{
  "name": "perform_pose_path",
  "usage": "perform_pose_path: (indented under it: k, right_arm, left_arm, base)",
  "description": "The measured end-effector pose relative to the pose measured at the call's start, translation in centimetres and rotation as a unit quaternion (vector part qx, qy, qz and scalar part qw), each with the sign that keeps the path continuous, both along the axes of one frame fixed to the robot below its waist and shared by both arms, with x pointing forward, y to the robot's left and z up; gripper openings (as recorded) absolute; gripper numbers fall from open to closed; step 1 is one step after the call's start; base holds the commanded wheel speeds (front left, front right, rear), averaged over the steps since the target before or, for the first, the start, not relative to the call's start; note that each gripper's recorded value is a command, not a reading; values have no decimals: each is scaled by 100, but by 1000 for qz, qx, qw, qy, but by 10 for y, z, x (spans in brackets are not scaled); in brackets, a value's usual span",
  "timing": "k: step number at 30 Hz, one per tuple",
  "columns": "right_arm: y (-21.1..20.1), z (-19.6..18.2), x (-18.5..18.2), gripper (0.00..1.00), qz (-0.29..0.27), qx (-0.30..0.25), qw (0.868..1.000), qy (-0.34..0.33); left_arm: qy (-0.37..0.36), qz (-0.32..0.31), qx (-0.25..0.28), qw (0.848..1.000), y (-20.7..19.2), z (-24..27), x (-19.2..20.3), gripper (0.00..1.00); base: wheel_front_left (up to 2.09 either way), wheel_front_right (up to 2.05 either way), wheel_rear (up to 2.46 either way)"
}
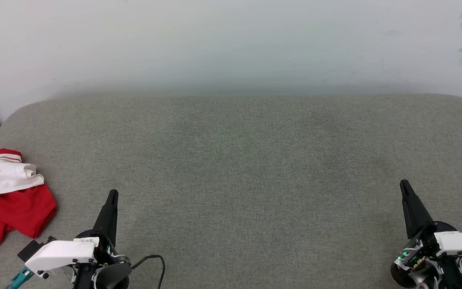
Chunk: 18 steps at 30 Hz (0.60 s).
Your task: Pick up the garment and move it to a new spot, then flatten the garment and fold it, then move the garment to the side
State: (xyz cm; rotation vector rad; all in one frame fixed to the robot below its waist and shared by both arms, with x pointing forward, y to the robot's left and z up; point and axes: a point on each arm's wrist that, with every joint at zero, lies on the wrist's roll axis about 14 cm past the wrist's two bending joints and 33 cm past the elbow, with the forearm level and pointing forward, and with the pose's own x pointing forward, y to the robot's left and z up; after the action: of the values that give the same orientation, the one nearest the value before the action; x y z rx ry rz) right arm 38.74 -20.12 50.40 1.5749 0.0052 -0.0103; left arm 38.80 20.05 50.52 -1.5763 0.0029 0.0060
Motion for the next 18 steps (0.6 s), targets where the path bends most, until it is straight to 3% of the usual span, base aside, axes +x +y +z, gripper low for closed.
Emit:
perform_pose_path:
  k: [11, 12, 18]
  right_arm:
    - [0, 0, 0, 0, 0, 0, 1000, 0]
    - [0, 0, 0, 100, 0, 0, 1000, 0]
    - [0, -15, -8, 100, -3, 1, 1000, 23]
  left_arm:
    - [0, 0, 0, 1000, 0, 0, 0, 0]
    - [0, 0, 0, 1000, 0, 0, 0, 100]
    - [22, -1, -1, 1000, -3, -15, -6, 100]
  base:
    - [0, 0, 0]
    - [0, 0, 0]
    - [0, 0, 0]
